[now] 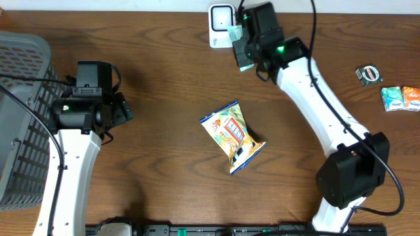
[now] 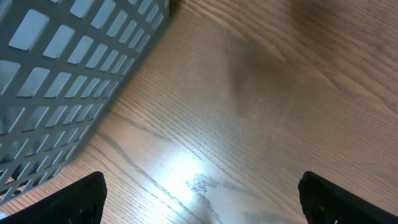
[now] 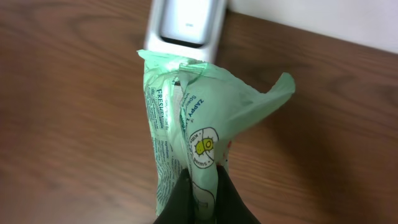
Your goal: Scan the item barcode
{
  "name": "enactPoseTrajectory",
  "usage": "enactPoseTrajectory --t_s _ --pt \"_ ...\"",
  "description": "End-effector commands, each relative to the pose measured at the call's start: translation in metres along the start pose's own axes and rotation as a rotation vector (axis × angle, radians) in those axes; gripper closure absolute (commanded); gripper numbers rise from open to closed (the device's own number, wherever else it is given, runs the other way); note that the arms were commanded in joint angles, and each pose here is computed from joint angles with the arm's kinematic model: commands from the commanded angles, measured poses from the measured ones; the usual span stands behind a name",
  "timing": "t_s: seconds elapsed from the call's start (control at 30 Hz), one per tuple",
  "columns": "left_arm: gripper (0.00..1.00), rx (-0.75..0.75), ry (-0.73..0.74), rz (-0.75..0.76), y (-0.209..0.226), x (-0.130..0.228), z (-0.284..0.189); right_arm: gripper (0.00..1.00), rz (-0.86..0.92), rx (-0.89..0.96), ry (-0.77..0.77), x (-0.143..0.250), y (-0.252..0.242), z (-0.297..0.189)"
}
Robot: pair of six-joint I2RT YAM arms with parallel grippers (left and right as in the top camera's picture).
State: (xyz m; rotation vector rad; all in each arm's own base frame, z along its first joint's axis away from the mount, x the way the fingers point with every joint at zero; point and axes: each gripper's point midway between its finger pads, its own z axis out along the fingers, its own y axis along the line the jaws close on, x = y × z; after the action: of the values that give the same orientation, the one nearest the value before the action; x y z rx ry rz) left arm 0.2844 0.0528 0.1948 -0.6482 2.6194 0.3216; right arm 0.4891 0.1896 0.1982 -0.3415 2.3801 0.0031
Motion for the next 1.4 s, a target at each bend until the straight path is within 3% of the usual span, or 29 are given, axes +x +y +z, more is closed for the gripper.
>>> enactPoseTrajectory --t_s 0.0,0.33,0.6,0.7,0.87,1.17,1.27,1.37 --pt "0.02 -0.021 -0.006 0.005 0.004 -0.002 0.000 0.99 -0.017 0.182 0.055 0.020 -0.026 0.019" --pt "0.02 -0.021 -0.006 0.006 0.004 -0.002 0.000 0.99 -0.155 0.458 0.326 0.103 -0.061 0.076" --pt "0.02 -0.021 -0.006 0.005 0.004 -0.002 0.000 0.94 -0.177 0.432 0.432 0.137 -0.048 0.089" --pt "0.02 -0.021 -0.006 0.006 0.004 -0.002 0.000 0.81 -0.191 0.395 0.448 0.142 -0.036 0.088" --pt "0.02 -0.021 -0.006 0.006 0.004 -0.002 0.000 0.81 -0.193 0.267 0.499 0.156 -0.006 0.087" --pt "0.02 -0.021 -0.006 0.005 0.004 -0.002 0.000 0.76 -0.260 0.225 0.489 0.151 0.030 0.076" --pt "0.02 -0.021 -0.006 0.006 0.004 -0.002 0.000 0.70 -0.258 0.215 0.455 0.131 0.037 0.067" --pt "0.02 -0.021 -0.006 0.006 0.004 -0.002 0.000 0.58 -0.229 0.219 0.428 0.105 0.029 0.055"
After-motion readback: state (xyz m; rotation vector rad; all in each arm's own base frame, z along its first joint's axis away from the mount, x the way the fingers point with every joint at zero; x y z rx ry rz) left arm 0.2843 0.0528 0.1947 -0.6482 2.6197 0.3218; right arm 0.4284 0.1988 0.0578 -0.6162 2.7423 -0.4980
